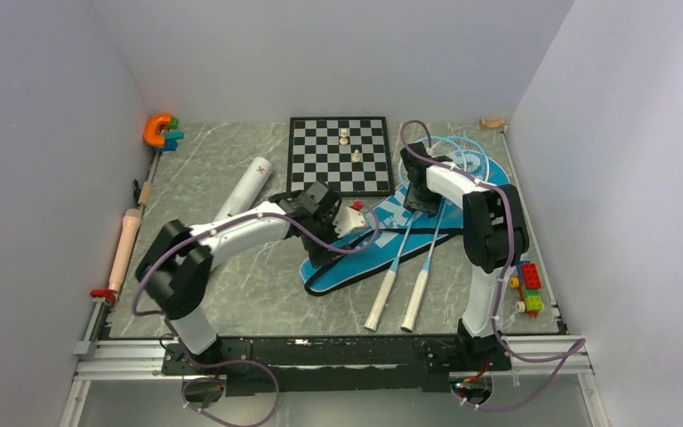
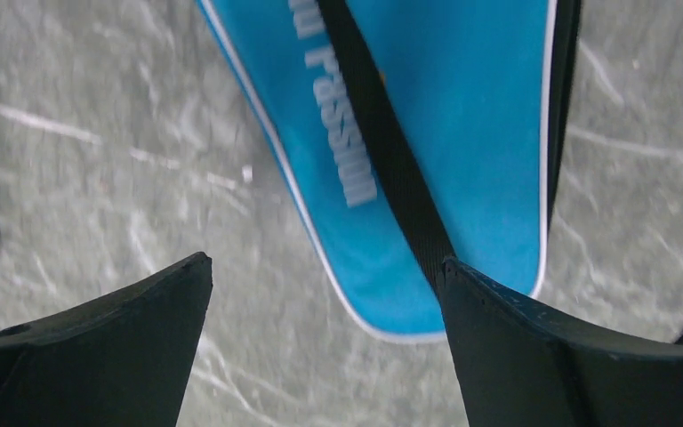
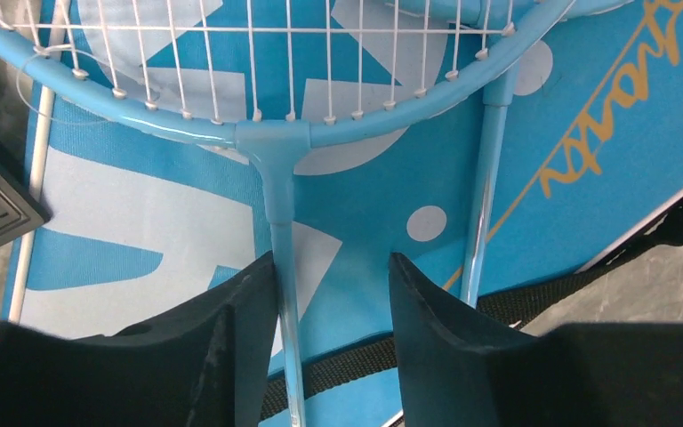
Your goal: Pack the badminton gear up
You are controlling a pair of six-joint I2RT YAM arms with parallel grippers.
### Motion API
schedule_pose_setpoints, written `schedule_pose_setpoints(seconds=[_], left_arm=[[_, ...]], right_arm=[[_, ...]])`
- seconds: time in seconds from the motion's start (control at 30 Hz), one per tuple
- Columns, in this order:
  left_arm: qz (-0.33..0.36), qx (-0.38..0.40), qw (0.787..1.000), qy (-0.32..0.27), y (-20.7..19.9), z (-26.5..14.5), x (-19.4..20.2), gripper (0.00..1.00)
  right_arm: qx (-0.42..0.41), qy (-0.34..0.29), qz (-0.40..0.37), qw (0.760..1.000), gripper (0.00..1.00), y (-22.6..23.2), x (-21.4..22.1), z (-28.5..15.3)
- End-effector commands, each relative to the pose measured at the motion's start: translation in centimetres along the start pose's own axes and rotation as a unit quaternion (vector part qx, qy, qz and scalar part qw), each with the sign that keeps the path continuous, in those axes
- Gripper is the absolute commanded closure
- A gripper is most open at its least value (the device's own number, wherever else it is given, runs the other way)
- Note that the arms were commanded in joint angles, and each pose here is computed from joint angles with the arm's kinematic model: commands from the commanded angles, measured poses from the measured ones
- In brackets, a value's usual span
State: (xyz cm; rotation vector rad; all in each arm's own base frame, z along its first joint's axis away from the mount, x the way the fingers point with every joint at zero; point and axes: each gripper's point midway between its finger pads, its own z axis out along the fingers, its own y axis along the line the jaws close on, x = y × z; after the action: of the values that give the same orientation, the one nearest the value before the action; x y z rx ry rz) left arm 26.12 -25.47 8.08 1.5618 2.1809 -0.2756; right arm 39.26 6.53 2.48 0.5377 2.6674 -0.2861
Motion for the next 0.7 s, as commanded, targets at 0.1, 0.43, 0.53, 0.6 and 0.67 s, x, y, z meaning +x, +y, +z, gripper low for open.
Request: schedule_pose_setpoints(seconds=[0.1, 0.43, 0.53, 0.6, 0.67], left_arm=[[0.041, -0.021, 0.999, -0.024, 0.6, 5.2, -4.3, 0.01], [0.075, -0.022, 0.997, 0.026, 0.0, 8.3, -0.4, 0.23], [0.074, -0.023, 0.996, 0.033, -0.1, 7.6, 0.3, 0.25], [0.079, -0.026, 0.996, 0.040, -0.2, 7.0, 1.1, 0.26], [0.076, -0.021, 0.995, 0.065, -0.5, 6.6, 2.5, 0.29]], right_arm=[[0.030, -0.025, 0.002, 0.999, 0.62, -1.3, -1.1, 0.0], [0.061, -0.038, 0.072, 0.995, 0.60, -8.1, -0.8, -2.2], [0.075, -0.025, 0.084, 0.993, 0.59, -9.6, -0.2, -2.2], [0.085, -0.014, 0.090, 0.992, 0.58, -10.5, 0.3, -1.9], [0.098, 0.002, 0.098, 0.990, 0.57, -11.5, 1.0, -1.7]])
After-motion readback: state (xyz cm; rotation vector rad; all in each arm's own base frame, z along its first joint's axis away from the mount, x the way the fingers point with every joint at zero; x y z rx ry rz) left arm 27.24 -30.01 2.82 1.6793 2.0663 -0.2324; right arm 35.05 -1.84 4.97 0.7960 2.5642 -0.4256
